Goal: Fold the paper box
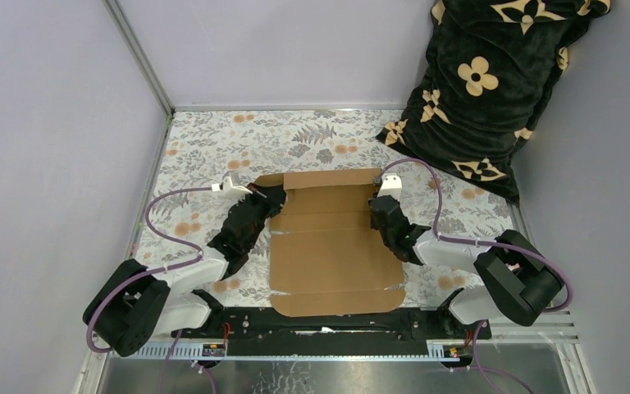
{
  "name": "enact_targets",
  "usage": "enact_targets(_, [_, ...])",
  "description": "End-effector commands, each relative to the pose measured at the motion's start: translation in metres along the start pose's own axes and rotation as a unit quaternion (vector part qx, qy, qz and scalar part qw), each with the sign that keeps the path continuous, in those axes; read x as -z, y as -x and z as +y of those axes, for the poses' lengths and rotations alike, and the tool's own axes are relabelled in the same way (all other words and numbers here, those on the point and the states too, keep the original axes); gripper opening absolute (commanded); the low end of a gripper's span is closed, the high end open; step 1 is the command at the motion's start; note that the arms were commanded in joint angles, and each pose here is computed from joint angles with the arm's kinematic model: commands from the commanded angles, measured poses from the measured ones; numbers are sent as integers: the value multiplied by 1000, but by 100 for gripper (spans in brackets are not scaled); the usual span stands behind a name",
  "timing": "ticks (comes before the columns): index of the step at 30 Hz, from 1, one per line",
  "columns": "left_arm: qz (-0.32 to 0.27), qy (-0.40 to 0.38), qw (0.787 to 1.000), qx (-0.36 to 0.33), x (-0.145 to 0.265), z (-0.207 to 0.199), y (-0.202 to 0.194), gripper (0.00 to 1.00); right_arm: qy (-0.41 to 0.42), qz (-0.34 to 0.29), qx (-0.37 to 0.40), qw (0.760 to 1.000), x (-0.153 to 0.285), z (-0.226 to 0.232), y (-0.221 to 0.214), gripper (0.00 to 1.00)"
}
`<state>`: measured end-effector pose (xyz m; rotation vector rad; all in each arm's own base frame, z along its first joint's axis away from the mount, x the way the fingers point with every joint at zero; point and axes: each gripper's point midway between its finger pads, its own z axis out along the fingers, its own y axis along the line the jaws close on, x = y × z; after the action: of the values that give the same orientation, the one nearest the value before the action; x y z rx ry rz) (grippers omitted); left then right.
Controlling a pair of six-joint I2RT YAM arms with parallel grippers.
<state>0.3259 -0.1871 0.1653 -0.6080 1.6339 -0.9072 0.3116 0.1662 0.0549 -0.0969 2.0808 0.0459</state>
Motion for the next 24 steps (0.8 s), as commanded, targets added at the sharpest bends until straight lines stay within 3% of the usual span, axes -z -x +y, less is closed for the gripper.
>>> enact_targets(1, [-33, -59, 996, 50, 3, -25, 14, 9, 7, 0, 6, 1000, 7, 2, -2, 5])
enact_targets(14, [-39, -109, 987, 109, 11, -41, 19, 9, 8, 2, -2, 1000, 7, 2, -5, 5])
enact_targets(24, [-16, -115, 987, 107, 6, -47, 7, 10, 15, 1, -12, 1000, 7, 6, -3, 5])
